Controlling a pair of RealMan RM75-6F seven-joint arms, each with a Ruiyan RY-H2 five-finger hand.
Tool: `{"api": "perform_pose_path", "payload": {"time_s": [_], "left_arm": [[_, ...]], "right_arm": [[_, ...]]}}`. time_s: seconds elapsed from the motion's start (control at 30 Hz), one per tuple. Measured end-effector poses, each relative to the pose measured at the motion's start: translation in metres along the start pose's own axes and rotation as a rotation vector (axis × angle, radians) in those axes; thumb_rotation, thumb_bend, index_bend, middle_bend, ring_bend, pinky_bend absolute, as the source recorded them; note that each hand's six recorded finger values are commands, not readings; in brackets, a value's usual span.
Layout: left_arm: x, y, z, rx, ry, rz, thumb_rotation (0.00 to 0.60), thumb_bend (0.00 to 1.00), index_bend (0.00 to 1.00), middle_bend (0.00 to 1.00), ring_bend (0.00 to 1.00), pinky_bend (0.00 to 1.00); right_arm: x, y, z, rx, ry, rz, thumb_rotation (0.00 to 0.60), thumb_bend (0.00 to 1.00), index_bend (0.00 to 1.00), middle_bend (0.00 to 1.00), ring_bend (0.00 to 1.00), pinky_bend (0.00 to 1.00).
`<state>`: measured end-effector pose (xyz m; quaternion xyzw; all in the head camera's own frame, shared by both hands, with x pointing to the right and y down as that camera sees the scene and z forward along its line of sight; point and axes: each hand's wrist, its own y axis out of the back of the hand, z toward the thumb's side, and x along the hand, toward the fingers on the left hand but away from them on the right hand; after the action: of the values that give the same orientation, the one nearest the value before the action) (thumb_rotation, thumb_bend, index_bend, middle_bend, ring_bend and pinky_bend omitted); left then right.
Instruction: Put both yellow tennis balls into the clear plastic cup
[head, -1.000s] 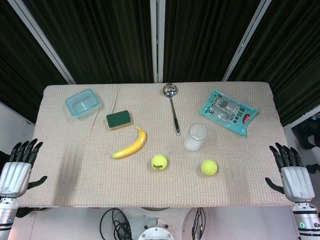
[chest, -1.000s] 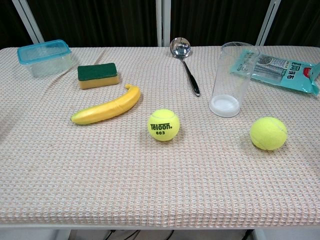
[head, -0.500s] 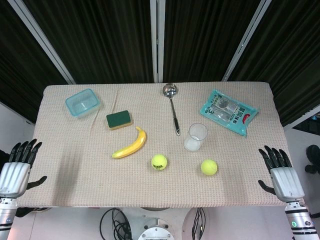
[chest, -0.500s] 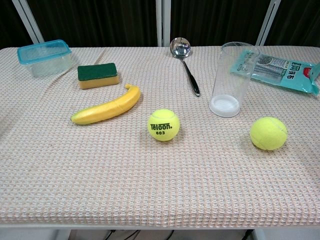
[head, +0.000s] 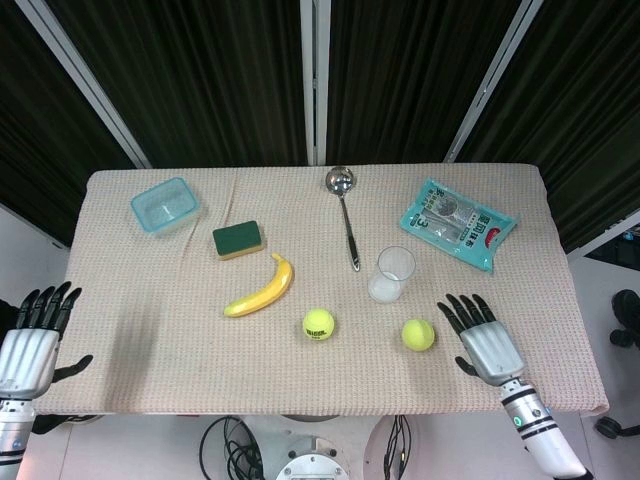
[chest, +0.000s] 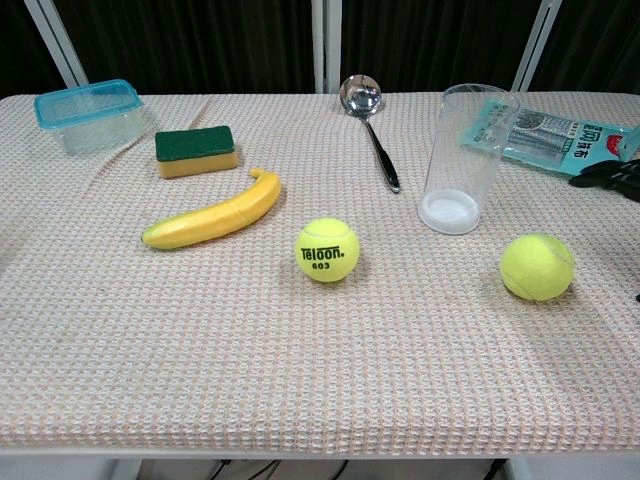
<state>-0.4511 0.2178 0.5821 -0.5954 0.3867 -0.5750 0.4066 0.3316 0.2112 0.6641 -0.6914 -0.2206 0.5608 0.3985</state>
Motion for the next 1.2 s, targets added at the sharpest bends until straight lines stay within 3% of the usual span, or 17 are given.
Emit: {"api": "perform_pose_path", "payload": {"time_s": [0.13,0.27,0.37,0.47,0.53,0.73,0.93,1.07,1.2], "left_arm": [[-0.002,-0.001,-0.002,0.003,0.008,-0.006,0.600,0.00,0.01,0.00,0.00,0.00],[-0.003,-0.001,-0.003,-0.002,0.013,-0.011,0.600,0.00,0.01,0.00,0.00,0.00],[-0.003,-0.001,-0.004,-0.005,0.015,-0.013,0.600,0.00,0.01,0.00,0.00,0.00],[-0.004,-0.001,-0.005,-0.006,0.016,-0.013,0.600,0.00,0.01,0.00,0.00,0.00],[-0.004,0.000,-0.006,-0.007,0.017,-0.011,0.600,0.00,0.01,0.00,0.00,0.00],[-0.005,0.000,-0.008,-0.011,0.019,-0.010,0.600,0.00,0.01,0.00,0.00,0.00],[-0.006,0.001,-0.008,-0.016,0.019,-0.007,0.600,0.00,0.01,0.00,0.00,0.00],[-0.007,0.001,-0.008,-0.021,0.014,-0.008,0.600,0.00,0.01,0.00,0.00,0.00],[-0.007,0.000,-0.007,-0.017,0.009,-0.013,0.600,0.00,0.01,0.00,0.00,0.00]], "right_arm": [[-0.018,-0.007,0.021,-0.024,0.036,0.028,0.600,0.18,0.00,0.00,0.00,0.02],[-0.030,-0.015,0.031,-0.013,0.050,0.034,0.600,0.18,0.02,0.05,0.01,0.15],[-0.036,-0.020,0.038,-0.009,0.059,0.031,0.600,0.23,0.17,0.17,0.16,0.34],[-0.039,-0.022,0.042,0.000,0.060,0.014,0.600,0.30,0.47,0.35,0.35,0.56],[-0.040,-0.023,0.044,0.005,0.060,0.003,0.600,0.33,0.60,0.47,0.46,0.67],[-0.038,-0.015,0.045,0.008,0.070,-0.055,0.600,0.35,0.73,0.55,0.54,0.75],[-0.029,0.024,0.043,-0.023,0.085,-0.207,0.600,0.36,0.74,0.57,0.55,0.76],[-0.019,0.072,0.040,-0.045,0.088,-0.385,0.600,0.36,0.74,0.57,0.56,0.76],[-0.023,0.107,0.037,-0.055,0.075,-0.496,0.600,0.36,0.74,0.57,0.56,0.76]]}}
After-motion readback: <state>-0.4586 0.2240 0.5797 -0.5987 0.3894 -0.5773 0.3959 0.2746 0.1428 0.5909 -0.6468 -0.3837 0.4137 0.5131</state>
